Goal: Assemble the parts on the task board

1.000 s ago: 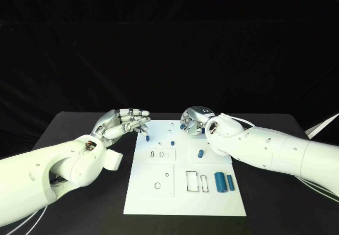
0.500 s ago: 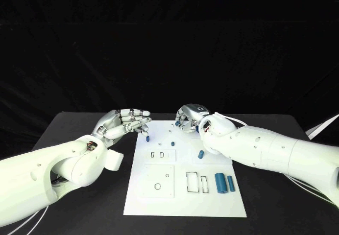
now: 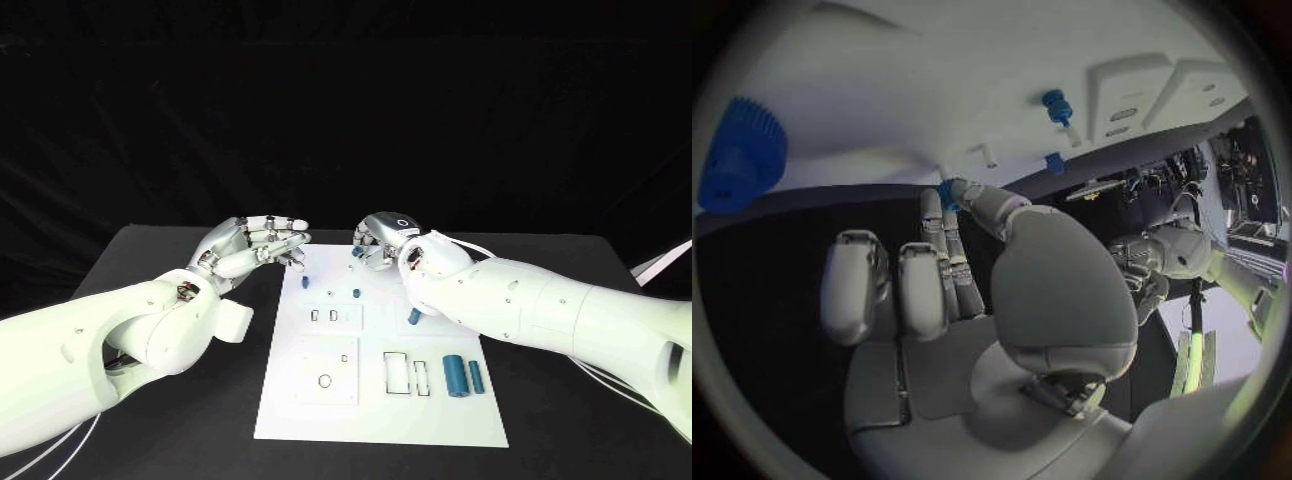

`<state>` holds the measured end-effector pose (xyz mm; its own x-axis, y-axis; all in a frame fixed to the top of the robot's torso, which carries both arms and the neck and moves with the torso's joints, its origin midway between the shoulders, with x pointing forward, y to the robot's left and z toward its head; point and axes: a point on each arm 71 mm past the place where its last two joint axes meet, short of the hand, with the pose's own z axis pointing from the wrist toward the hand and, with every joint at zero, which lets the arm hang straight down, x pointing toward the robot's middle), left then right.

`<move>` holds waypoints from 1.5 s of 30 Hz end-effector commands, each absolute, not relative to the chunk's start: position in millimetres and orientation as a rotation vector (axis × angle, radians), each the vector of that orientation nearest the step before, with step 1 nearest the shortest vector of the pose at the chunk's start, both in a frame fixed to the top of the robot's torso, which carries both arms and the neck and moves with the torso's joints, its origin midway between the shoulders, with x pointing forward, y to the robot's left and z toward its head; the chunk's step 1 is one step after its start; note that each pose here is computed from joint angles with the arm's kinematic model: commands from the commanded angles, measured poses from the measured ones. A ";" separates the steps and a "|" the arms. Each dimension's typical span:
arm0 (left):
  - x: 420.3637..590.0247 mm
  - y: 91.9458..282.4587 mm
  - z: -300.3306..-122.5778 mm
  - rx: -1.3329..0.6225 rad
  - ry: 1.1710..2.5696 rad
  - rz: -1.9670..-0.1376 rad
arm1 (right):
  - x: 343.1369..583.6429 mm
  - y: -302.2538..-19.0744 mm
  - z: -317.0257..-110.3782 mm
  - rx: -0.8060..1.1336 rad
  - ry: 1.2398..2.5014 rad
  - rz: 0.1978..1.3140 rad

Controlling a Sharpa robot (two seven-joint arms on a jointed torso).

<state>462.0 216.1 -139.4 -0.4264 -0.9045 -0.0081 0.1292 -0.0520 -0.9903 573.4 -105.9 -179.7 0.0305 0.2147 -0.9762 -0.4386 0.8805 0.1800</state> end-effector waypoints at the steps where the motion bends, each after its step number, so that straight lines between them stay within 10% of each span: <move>1: 461.6 214.4 -136.6 -0.873 1.400 -1.612 | 574.0 -105.2 -180.2 -0.191 1.459 0.506; 45: 466.6 222.3 -131.5 -0.871 1.383 -1.588 | 571.7 -135.1 -171.7 -0.142 1.460 0.494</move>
